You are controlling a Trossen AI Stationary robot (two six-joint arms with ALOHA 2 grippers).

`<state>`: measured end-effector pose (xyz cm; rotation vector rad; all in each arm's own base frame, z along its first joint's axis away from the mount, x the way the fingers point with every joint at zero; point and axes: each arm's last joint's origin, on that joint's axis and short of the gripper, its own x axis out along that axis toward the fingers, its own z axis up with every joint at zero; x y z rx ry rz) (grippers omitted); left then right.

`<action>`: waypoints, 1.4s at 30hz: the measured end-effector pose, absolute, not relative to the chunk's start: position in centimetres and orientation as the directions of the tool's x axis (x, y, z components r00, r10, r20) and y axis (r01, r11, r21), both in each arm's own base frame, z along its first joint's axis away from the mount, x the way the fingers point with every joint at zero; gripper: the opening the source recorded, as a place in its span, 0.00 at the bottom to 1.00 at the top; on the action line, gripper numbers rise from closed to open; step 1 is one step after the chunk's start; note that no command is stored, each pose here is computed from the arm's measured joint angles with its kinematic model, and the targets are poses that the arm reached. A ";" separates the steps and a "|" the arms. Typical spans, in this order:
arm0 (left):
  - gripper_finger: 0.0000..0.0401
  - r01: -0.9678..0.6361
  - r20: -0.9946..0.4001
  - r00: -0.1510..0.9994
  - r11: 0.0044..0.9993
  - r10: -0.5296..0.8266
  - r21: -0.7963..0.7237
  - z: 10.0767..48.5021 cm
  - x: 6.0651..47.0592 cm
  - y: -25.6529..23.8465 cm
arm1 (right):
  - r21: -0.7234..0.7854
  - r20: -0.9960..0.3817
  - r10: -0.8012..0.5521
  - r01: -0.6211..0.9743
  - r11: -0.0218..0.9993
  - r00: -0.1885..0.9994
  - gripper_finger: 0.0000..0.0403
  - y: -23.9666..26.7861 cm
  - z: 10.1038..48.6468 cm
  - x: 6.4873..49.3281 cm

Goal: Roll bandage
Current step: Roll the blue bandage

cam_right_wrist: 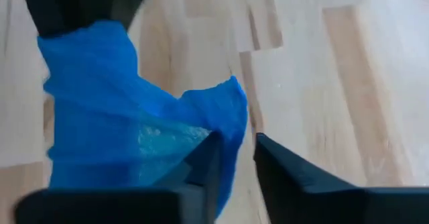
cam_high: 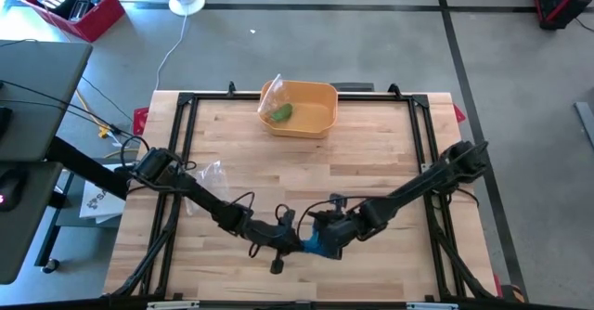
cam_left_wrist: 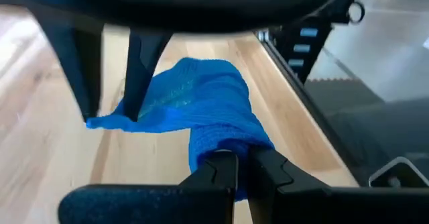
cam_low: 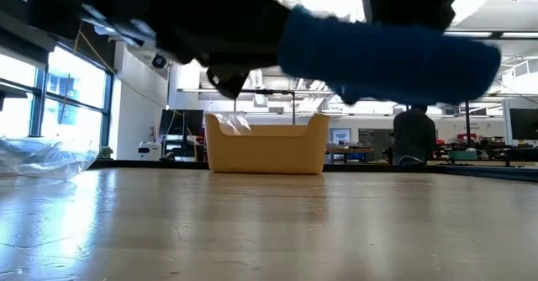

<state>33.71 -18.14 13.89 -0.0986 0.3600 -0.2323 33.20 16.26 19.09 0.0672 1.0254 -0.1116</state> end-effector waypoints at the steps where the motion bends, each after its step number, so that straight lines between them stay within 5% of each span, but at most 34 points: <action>1: 0.02 0.206 -0.349 0.906 0.969 -0.241 -0.135 13.8 33.6 -18.2 | 0.000 -0.859 -0.065 0.126 0.992 0.508 0.29 16.3 18.8 33.3; 9: 0.02 0.150 -0.422 0.885 0.979 -0.195 -0.138 13.0 33.3 -18.1 | -0.070 -0.844 -0.139 0.151 0.986 0.519 0.49 15.8 18.3 33.7; 21: 0.02 0.120 -0.404 0.895 0.974 -0.190 -0.192 13.2 33.6 -17.7 | -0.092 -0.789 -0.148 0.124 0.988 0.597 0.50 16.3 21.1 32.6; 27: 0.02 0.112 -0.399 0.898 0.972 -0.188 -0.206 13.3 33.7 -17.7 | -0.005 -0.781 0.006 -0.015 1.000 0.624 0.49 18.5 22.7 31.1; 30: 0.02 0.113 -0.382 0.905 0.971 -0.189 -0.212 13.5 33.7 -17.7 | 0.081 -0.771 0.127 -0.101 0.992 0.623 0.49 19.5 22.1 31.3; 42: 0.02 0.104 -0.343 0.923 0.970 -0.177 -0.220 13.9 34.0 -17.5 | 0.176 -0.693 0.172 -0.067 0.982 0.700 0.49 18.7 17.8 31.8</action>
